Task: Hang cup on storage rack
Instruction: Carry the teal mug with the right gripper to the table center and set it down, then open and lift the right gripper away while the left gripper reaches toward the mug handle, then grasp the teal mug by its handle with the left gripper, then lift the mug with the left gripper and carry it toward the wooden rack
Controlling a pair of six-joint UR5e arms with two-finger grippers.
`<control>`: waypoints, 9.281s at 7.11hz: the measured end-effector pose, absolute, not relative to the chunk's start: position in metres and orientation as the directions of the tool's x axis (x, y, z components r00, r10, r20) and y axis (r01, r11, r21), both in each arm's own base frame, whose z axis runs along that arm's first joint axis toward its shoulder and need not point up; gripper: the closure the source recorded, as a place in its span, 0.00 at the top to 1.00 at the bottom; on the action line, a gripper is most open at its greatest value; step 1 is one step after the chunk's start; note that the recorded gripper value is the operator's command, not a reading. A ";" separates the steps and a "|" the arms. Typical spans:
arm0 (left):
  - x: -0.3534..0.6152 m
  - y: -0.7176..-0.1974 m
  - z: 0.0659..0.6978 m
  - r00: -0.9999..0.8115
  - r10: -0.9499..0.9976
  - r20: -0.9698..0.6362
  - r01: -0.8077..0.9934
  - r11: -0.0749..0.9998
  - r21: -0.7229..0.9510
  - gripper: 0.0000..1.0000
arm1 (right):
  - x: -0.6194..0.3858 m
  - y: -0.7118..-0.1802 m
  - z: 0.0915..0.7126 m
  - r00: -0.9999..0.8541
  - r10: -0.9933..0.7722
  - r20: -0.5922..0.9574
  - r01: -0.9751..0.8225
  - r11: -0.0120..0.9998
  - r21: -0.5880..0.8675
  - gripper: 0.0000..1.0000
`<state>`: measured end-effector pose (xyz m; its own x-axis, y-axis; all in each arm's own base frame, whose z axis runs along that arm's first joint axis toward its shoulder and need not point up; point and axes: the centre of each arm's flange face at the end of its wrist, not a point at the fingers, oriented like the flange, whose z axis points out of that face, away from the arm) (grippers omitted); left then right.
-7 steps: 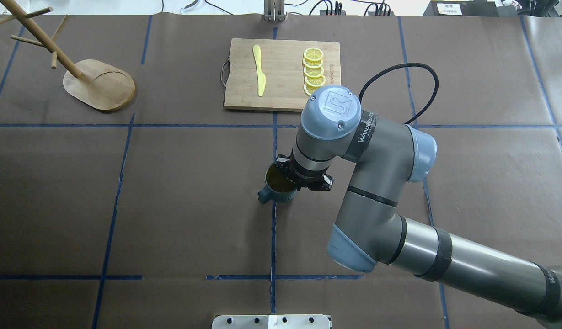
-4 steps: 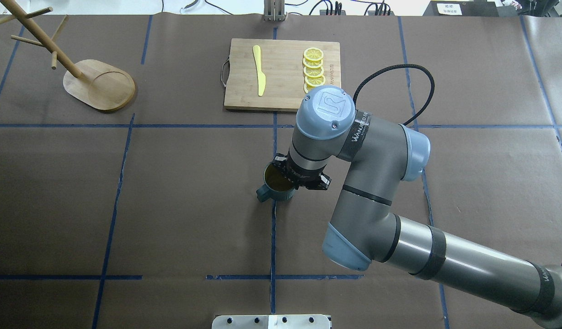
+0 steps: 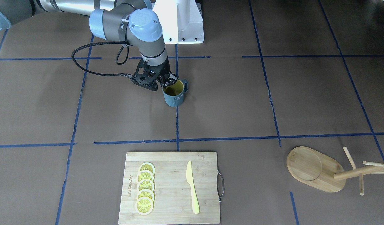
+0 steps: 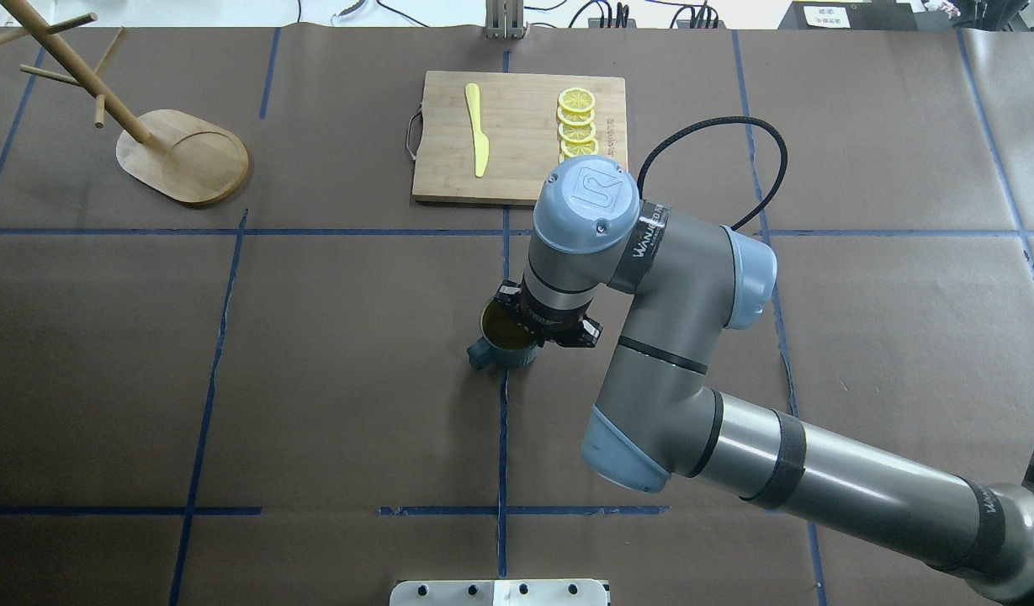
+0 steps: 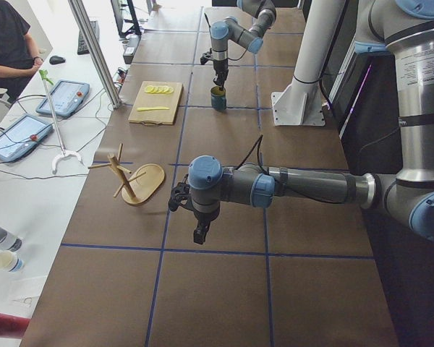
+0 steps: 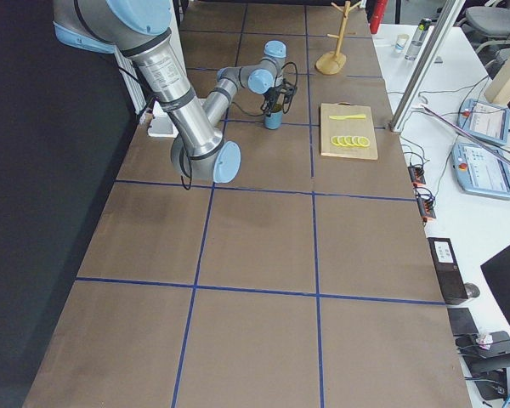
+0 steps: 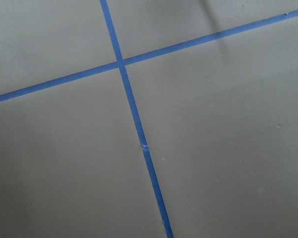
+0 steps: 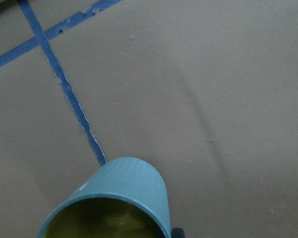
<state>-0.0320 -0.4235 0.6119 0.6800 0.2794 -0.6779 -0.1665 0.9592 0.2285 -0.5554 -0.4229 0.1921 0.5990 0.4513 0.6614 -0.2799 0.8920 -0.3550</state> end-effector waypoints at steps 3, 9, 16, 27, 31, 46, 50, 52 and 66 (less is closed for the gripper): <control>-0.021 -0.425 0.608 0.672 0.303 -0.676 -0.190 0.953 0.238 1.00 | -0.558 -0.423 0.188 0.599 0.448 0.663 -0.276 0.893 -0.354 0.99; 0.115 -0.458 0.445 0.520 0.613 -0.595 -0.279 0.780 0.560 1.00 | -0.420 -0.434 0.197 0.489 0.480 0.728 -0.285 0.877 -0.386 0.99; 0.420 -0.405 0.225 0.334 0.804 -0.492 -0.298 0.586 0.754 1.00 | -0.347 -0.467 0.241 0.483 0.513 0.710 -0.314 0.858 -0.406 0.99; 0.561 -0.360 0.237 0.411 0.724 -0.553 -0.084 0.634 0.768 0.76 | -0.318 -0.471 0.266 0.479 0.548 0.686 -0.369 0.834 -0.409 0.99; 0.564 -0.360 0.237 0.423 0.722 -0.547 -0.081 0.631 0.771 0.45 | -0.283 -0.482 0.292 0.489 0.552 0.675 -0.404 0.830 -0.386 0.99; 0.406 -0.499 0.252 0.446 0.385 -0.808 0.162 0.853 0.496 0.00 | -0.258 -0.464 0.311 0.492 0.566 0.662 -0.430 0.819 -0.380 0.99; 0.368 -0.530 0.270 0.241 0.275 -0.931 0.249 0.909 0.333 0.00 | -0.259 -0.465 0.311 0.493 0.564 0.662 -0.436 0.819 -0.373 0.99; 0.350 -0.541 0.296 0.110 0.209 -0.972 0.311 0.921 0.233 0.00 | -0.258 -0.465 0.311 0.493 0.563 0.663 -0.442 0.819 -0.367 0.99; 0.235 -0.586 0.427 -0.709 -0.121 -0.695 0.381 0.764 -0.521 0.00 | -0.255 -0.466 0.302 0.485 0.554 0.676 -0.465 0.819 -0.336 0.99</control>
